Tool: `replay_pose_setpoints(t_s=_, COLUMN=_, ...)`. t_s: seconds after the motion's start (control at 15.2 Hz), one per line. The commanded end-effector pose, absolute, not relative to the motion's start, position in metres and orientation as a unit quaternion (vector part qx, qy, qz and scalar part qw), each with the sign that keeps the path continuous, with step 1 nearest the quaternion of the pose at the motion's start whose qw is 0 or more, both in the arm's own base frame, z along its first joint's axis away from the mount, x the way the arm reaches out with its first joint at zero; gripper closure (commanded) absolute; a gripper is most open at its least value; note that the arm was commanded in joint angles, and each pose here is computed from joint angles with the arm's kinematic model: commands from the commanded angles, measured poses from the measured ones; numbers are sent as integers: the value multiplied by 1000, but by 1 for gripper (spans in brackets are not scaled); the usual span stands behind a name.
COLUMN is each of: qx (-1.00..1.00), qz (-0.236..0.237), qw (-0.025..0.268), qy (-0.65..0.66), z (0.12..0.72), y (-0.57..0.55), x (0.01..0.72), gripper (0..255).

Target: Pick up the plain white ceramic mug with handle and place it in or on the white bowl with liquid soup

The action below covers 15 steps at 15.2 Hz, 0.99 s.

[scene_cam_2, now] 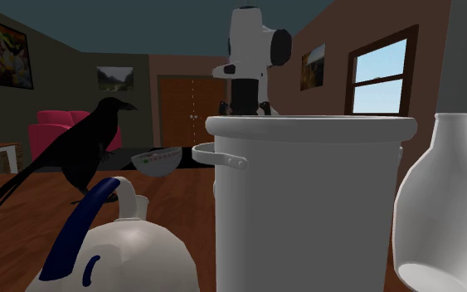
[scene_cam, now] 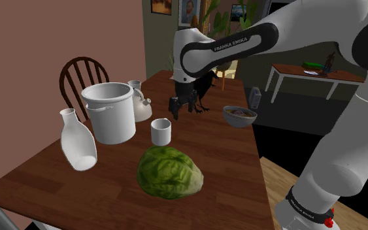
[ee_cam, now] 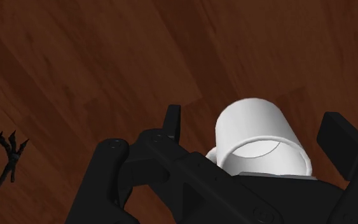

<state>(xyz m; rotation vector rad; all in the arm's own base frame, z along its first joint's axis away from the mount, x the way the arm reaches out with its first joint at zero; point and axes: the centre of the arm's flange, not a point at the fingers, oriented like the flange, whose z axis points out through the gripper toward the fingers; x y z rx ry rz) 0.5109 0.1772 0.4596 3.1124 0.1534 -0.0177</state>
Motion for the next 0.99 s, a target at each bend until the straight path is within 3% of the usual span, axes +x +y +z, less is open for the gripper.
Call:
replay_pose_setpoints(t_s=0.0, qx=999, qz=-6, qw=11, qy=47, z=450, y=194, x=527, gripper=0)
replay_pose_setpoints(t_s=0.66, qx=999, qz=-9, qw=4, qy=41, z=387, y=272, x=612, gripper=0)
replay_pose_setpoints(t_s=0.92, qx=999, qz=-9, qw=4, qy=41, z=371, y=272, x=612, gripper=0)
